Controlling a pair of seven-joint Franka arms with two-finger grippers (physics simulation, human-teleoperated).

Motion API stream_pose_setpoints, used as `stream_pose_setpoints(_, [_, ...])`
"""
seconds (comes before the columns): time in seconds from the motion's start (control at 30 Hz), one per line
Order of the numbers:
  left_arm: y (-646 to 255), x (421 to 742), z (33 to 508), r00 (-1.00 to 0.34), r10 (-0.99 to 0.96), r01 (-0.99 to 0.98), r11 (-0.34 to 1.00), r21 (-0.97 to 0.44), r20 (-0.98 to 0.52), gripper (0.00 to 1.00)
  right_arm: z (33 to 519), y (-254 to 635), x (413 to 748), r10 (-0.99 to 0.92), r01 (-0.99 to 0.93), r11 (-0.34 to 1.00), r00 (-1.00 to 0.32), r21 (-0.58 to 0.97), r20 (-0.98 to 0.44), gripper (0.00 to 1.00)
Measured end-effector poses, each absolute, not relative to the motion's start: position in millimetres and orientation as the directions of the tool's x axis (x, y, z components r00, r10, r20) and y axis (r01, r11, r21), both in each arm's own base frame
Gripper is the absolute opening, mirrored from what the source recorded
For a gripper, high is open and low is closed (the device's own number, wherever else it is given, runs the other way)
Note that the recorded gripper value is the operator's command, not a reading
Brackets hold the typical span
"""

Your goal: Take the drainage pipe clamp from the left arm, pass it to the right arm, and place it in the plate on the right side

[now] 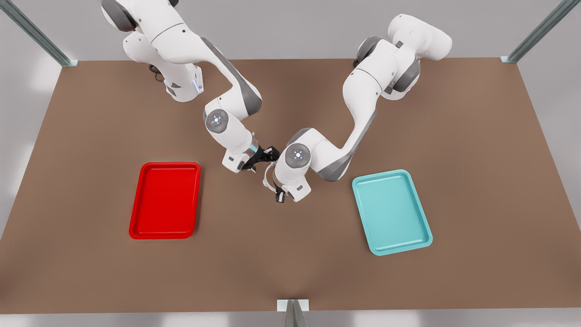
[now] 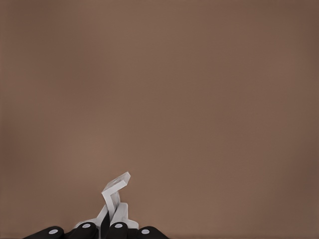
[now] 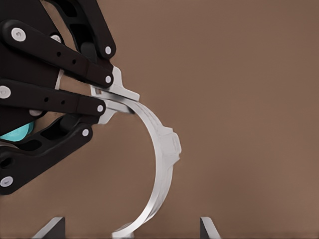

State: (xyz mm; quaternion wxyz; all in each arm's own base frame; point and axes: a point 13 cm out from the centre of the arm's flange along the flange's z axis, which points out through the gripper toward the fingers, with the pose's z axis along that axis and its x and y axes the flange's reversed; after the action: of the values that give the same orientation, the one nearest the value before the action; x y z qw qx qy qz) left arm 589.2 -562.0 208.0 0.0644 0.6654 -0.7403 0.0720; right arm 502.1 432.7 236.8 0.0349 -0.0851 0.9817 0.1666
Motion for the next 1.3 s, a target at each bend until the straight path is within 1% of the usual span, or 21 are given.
stream_pose_setpoints(0.1, [-561,589,208,-0.097,-0.977,-0.995,0.095,-0.018,0.190,0.21,227,437,496,-0.162,-0.182,0.931,-0.983,0.317,-0.088,1.00])
stream_pose_setpoints(0.47, [-561,589,208,-0.074,-0.979,-0.997,0.073,-0.012,0.190,0.21,196,438,493,-0.156,-0.167,0.939,-0.986,0.302,-0.058,1.00])
stream_pose_setpoints(0.7, [-561,589,208,-0.064,-0.980,-0.998,0.063,-0.009,0.189,0.21,180,439,496,-0.153,-0.159,0.942,-0.987,0.296,-0.045,1.00])
stream_pose_setpoints(0.73, [-561,589,208,-0.063,-0.980,-0.998,0.062,-0.009,0.189,0.21,179,440,497,-0.153,-0.159,0.942,-0.987,0.296,-0.044,0.99])
stream_pose_setpoints(0.77, [-561,588,208,-0.063,-0.980,-0.998,0.062,-0.008,0.190,0.21,177,440,497,-0.152,-0.158,0.942,-0.987,0.295,-0.043,0.86])
stream_pose_setpoints(0.8, [-562,588,208,-0.062,-0.980,-0.998,0.062,-0.008,0.190,0.21,176,441,498,-0.152,-0.158,0.942,-0.987,0.296,-0.044,0.68])
stream_pose_setpoints(0.83, [-562,588,208,-0.062,-0.980,-0.998,0.061,-0.008,0.190,0.21,175,441,498,-0.153,-0.159,0.942,-0.987,0.296,-0.042,0.47])
stream_pose_setpoints(0.87, [-562,588,208,-0.061,-0.980,-0.998,0.061,-0.008,0.190,0.21,174,441,498,-0.154,-0.160,0.941,-0.987,0.298,-0.042,0.34])
stream_pose_setpoints(0.9, [-562,588,208,-0.060,-0.980,-0.998,0.060,-0.008,0.190,0.21,174,442,499,-0.156,-0.162,0.940,-0.987,0.300,-0.044,0.21])
stream_pose_setpoints(0.93, [-562,588,208,-0.059,-0.980,-0.998,0.059,-0.008,0.191,0.21,175,443,499,-0.158,-0.164,0.939,-0.986,0.303,-0.046,0.21])
stream_pose_setpoints(0.97, [-562,588,208,-0.059,-0.980,-0.998,0.058,-0.009,0.190,0.43,177,444,501,-0.159,-0.166,0.936,-0.986,0.309,-0.050,0.21])
stream_pose_setpoints(1.0, [-561,589,208,-0.057,-0.980,-0.998,0.056,-0.010,0.190,0.49,180,445,502,-0.160,-0.169,0.935,-0.986,0.313,-0.054,0.21])
stream_pose_setpoints(1.03, [-561,589,209,-0.056,-0.980,-0.998,0.055,-0.011,0.190,0.93,181,444,504,-0.161,-0.171,0.934,-0.985,0.313,-0.058,0.21])
stream_pose_setpoints(1.07, [-561,590,209,-0.055,-0.980,-0.999,0.053,-0.013,0.189,1.00,183,444,505,-0.161,-0.172,0.934,-0.985,0.313,-0.061,0.21])
stream_pose_setpoints(1.3, [-554,599,214,-0.034,-0.981,-0.999,0.030,-0.022,0.193,1.00,185,440,510,-0.156,-0.169,0.936,-0.985,0.309,-0.066,0.21])
